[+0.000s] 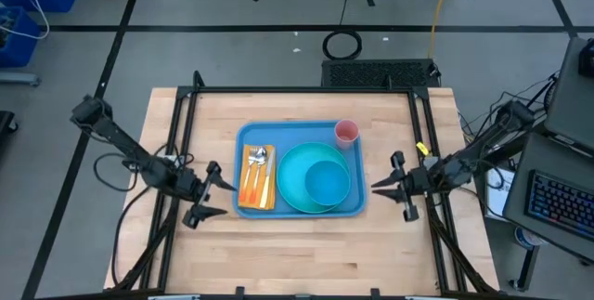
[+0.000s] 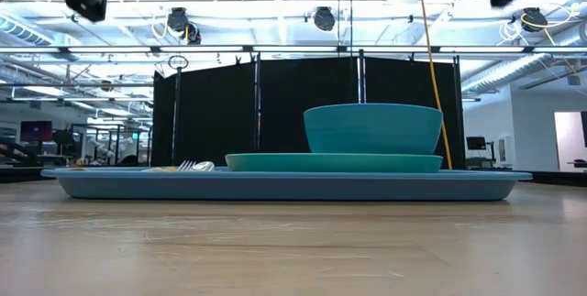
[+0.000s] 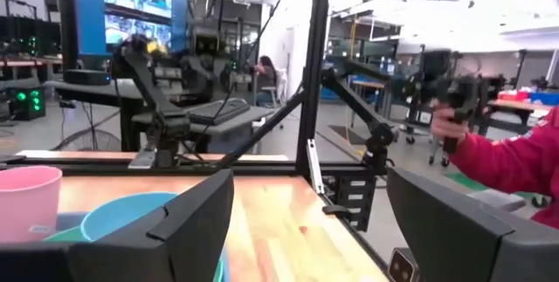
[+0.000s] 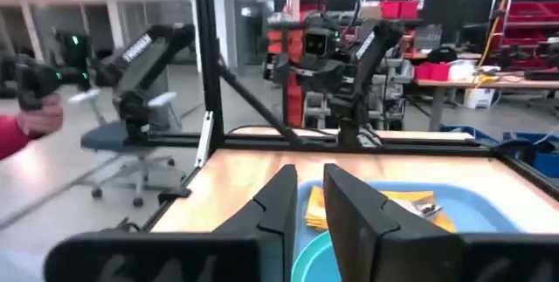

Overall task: Set up tray
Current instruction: Return to Home Position

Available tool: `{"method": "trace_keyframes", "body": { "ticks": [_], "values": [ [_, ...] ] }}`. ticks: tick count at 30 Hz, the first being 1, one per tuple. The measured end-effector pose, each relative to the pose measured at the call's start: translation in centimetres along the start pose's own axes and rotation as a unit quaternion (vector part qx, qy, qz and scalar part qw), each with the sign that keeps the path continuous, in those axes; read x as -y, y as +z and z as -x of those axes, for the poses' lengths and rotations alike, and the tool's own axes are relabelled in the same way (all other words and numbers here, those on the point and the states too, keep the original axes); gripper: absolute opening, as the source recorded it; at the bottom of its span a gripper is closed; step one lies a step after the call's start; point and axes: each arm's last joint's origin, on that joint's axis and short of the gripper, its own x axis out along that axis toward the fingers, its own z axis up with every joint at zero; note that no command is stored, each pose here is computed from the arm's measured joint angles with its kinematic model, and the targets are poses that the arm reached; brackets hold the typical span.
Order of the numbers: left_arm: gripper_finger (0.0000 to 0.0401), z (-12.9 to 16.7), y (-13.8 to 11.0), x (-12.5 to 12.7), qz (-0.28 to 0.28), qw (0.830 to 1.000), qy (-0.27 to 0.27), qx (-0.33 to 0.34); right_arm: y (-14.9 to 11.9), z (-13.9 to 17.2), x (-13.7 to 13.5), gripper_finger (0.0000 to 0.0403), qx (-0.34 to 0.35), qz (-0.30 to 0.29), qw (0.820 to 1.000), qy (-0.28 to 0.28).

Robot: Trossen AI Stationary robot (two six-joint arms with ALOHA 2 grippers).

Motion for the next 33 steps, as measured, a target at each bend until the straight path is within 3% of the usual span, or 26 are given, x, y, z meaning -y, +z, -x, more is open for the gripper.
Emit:
{"method": "trace_keyframes", "body": {
  "ticks": [8, 10, 16, 18, 23, 25, 29, 33],
  "values": [
    [0.0305, 1.9, -2.3, -1.6, -0.01, 1.0, -0.011, -0.007, -6.2, 1.7, 1.9, 0.002, 0.056, -0.025, 0.998, -0.008],
    [0.0307, 2.0, -2.7, -1.8, -0.009, 1.0, -0.008, -0.016, -5.8, 1.8, 2.1, 0.0013, 0.081, -0.041, 0.996, -0.009],
    [0.0303, 2.0, -3.1, -2.0, -0.023, 0.999, 0.002, -0.033, -6.4, 1.7, 2.0, 0.0002, 0.056, -0.082, 0.995, -0.016],
    [0.0301, 2.0, -3.3, -2.1, -0.032, 0.999, 0.0, -0.042, -6.4, 1.6, 2.1, 0.0002, 0.053, -0.07, 0.996, -0.02],
    [0.0305, 1.9, -3.5, -2.9, -0.049, 0.996, 0.059, -0.055, -6.6, 1.5, 2.1, 0.0004, 0.045, -0.001, 0.999, -0.025],
    [0.0307, 1.8, -3.6, -3.2, -0.057, 0.994, 0.073, -0.056, -6.6, 1.5, 2.4, 0.0003, 0.043, 0.013, 0.997, -0.063],
    [0.0305, 1.8, -3.8, -4.8, -0.069, 0.984, 0.149, -0.069, -6.7, 1.4, 3.8, 0.0002, 0.041, -0.009, 0.977, -0.207],
    [0.0301, 1.7, -3.7, -6.5, -0.069, 0.983, 0.151, -0.077, -6.5, 1.1, 4.4, 0.0004, 0.045, 0.015, 0.983, -0.179]
  ]
}}
